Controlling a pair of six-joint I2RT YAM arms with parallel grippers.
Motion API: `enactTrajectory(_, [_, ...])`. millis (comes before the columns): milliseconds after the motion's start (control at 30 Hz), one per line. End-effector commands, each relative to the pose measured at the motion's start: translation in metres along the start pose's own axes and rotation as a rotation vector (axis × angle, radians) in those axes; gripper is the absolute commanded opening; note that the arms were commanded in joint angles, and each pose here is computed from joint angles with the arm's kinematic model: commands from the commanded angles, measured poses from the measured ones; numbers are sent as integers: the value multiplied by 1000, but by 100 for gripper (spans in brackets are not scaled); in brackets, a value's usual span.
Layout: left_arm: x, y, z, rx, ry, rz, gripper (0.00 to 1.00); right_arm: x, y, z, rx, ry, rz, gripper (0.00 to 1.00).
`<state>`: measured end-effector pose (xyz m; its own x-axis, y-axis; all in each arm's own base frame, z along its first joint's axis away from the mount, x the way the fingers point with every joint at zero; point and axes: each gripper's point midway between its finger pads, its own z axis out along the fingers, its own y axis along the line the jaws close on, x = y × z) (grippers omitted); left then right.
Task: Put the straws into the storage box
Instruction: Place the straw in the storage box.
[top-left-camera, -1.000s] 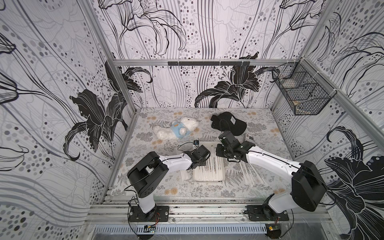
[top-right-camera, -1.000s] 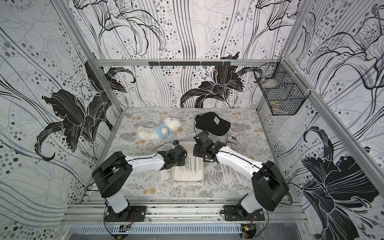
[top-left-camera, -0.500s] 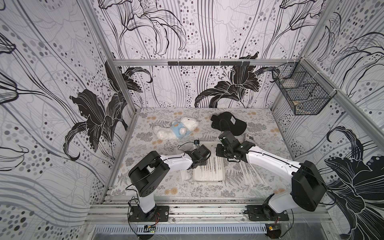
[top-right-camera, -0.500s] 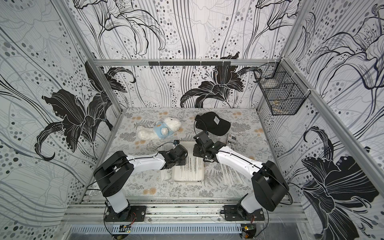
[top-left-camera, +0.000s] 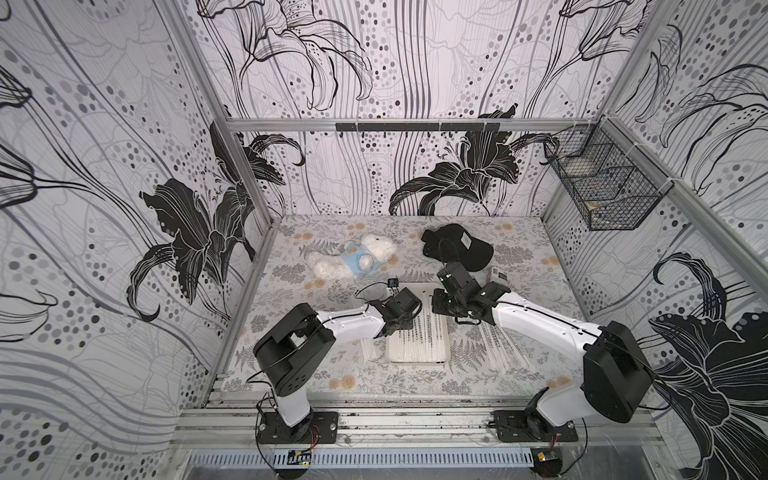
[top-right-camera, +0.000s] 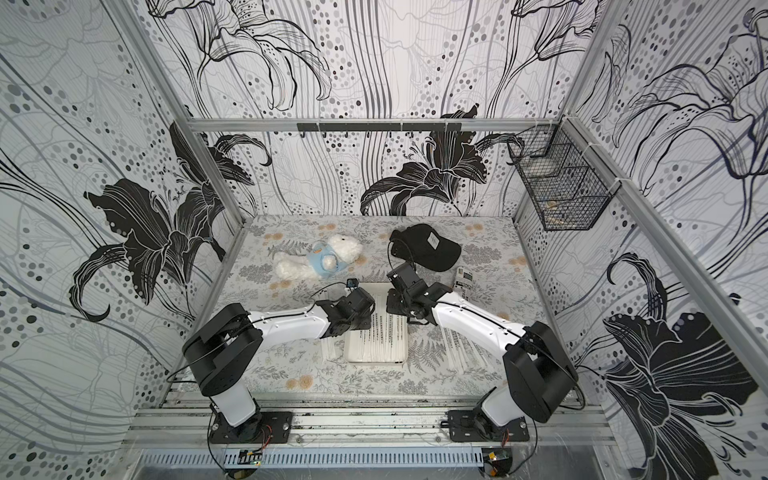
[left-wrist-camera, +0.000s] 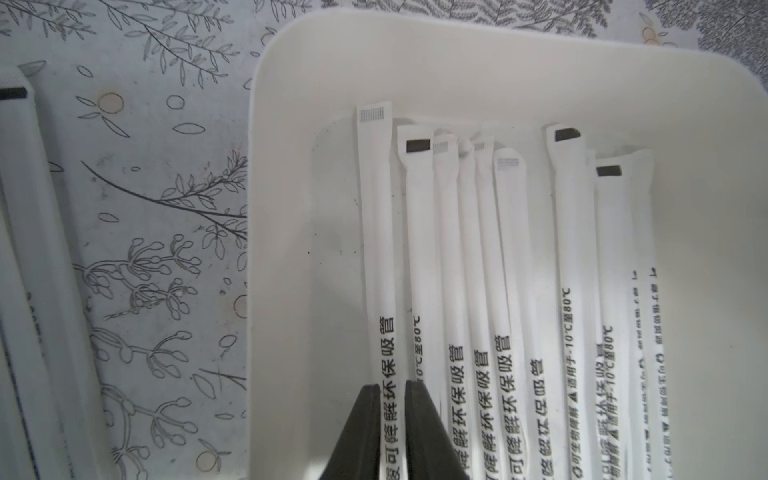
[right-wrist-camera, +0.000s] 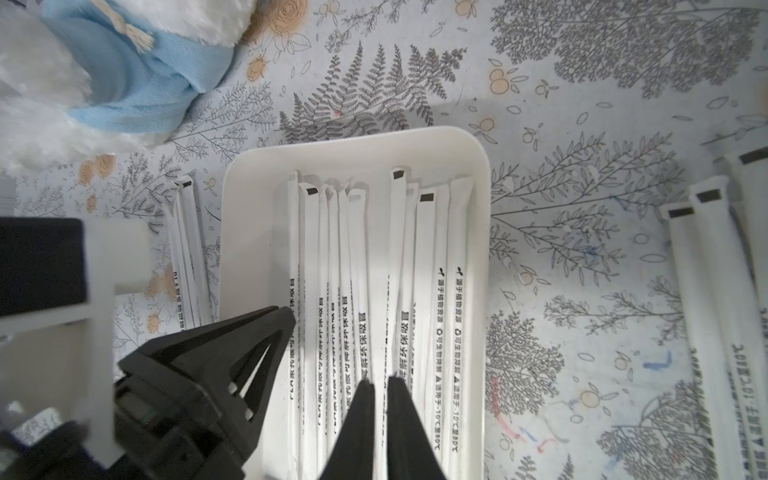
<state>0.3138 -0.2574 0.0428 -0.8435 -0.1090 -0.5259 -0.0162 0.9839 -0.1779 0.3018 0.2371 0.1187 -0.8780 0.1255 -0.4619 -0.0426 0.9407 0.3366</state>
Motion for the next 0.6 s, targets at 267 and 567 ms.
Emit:
enactTrajectory(267, [-87,7,-108,70,-294,-21,55,52,-138,-36,343,222,-104,16])
enactTrajectory(567, [-90,42,-124,153,-394,-107,65,57,-153,-10,347,259,-80,18])
